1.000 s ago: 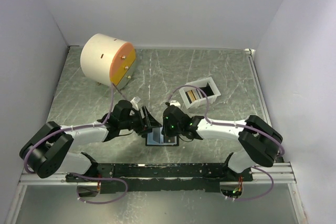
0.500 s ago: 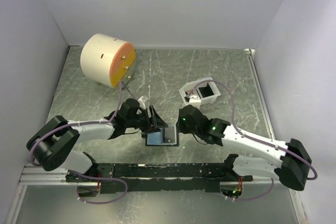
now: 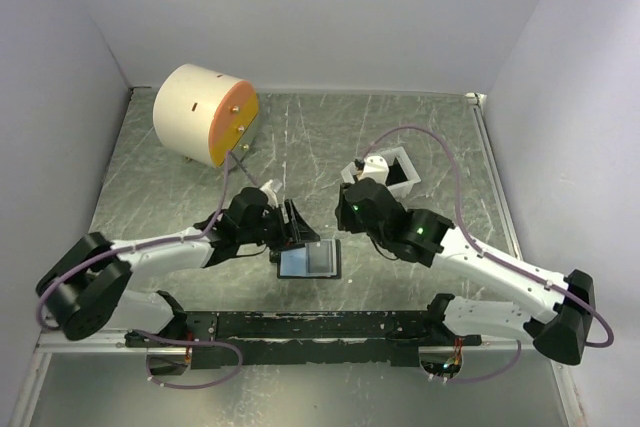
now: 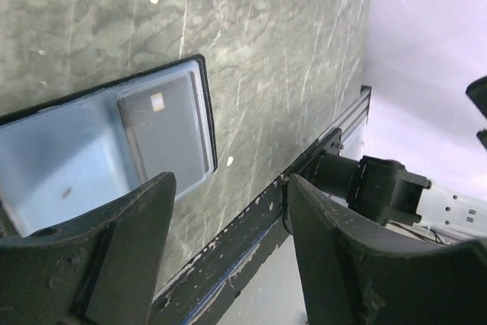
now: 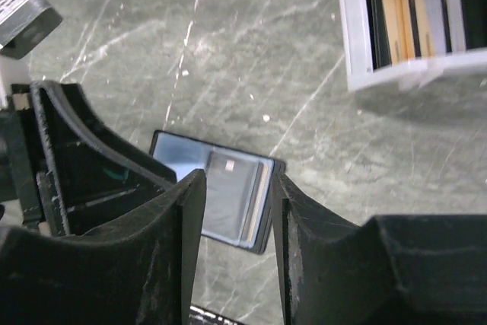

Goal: Put the credit cards into the card holder
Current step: Turn over the card slot in the card holder.

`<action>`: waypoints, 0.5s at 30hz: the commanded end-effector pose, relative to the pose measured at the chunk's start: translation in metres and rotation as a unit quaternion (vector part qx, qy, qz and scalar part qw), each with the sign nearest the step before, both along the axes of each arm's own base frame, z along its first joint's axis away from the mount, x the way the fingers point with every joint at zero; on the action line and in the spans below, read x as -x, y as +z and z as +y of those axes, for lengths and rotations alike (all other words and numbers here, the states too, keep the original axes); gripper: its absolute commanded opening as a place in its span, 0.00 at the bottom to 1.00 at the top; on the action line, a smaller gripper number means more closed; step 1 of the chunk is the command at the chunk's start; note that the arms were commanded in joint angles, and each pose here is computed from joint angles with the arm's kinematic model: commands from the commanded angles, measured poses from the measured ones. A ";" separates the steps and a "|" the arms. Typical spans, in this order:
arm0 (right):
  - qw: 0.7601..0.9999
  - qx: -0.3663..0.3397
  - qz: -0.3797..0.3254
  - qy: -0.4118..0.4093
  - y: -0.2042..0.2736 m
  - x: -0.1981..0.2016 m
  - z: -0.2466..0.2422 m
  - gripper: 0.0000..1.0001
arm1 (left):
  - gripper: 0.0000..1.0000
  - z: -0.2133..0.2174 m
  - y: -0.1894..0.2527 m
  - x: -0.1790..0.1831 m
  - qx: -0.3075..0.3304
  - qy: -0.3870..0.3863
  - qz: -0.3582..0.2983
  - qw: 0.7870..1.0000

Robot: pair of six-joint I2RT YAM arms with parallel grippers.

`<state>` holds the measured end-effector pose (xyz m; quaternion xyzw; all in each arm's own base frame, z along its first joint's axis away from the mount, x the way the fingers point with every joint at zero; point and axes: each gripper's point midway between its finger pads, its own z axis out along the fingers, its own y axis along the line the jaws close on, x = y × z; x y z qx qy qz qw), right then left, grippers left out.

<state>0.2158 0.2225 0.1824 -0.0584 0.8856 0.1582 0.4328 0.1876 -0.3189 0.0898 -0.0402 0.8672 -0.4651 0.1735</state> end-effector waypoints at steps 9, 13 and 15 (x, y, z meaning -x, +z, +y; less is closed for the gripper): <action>0.994 0.103 -0.029 -0.008 0.002 -0.079 -0.022 0.46 | 0.72 0.093 -0.025 -0.006 -0.229 0.095 -0.036 0.968; 0.991 0.126 -0.009 -0.042 -0.018 -0.117 -0.053 0.48 | 0.71 0.104 -0.034 0.001 -0.256 0.092 -0.028 0.962; 0.986 0.151 0.002 -0.067 -0.027 -0.134 -0.072 0.49 | 0.71 0.111 -0.037 0.002 -0.269 0.094 -0.028 0.958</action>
